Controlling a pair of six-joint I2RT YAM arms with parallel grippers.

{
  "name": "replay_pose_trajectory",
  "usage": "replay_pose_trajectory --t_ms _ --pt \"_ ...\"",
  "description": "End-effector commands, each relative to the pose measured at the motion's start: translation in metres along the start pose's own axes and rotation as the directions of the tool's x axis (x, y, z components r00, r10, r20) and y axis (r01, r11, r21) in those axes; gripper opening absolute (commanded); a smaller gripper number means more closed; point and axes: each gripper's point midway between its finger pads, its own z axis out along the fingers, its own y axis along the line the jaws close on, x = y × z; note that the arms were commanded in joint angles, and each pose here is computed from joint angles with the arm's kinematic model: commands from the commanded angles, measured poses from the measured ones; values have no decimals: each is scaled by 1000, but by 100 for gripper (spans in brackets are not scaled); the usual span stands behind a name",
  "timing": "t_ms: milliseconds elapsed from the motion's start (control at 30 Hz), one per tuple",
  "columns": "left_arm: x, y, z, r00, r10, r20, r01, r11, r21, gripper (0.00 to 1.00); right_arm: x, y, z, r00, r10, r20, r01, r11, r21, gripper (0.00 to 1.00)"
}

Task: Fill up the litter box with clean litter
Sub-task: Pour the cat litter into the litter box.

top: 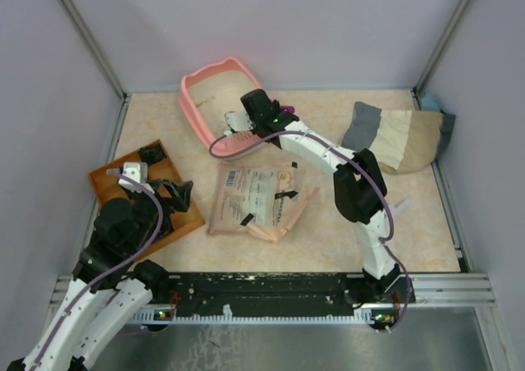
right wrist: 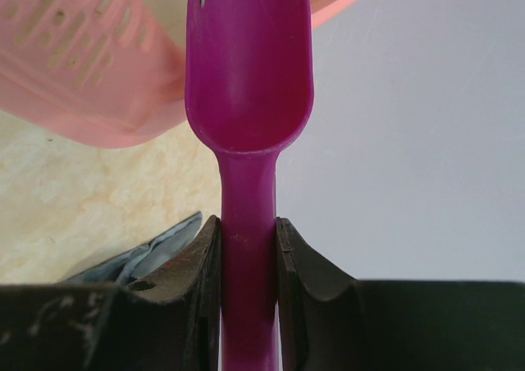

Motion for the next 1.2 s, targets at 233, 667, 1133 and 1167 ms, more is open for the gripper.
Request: replay_pose_trajectory --t_ms 233,667,1133,1167 --pt "-5 2 -2 1000 -11 19 11 1000 -11 100 1 -26 -18 996 90 13 -90 992 91 0" --pt "-1 0 0 1000 -6 13 6 1000 -1 100 43 -28 -61 750 654 99 -661 746 84 0" --pt "12 -44 10 998 16 -68 0 975 224 100 102 67 -120 255 965 -69 -957 262 126 0" --pt "13 -50 10 997 23 -79 -2 967 256 100 106 72 -125 199 978 -61 -970 205 133 0"
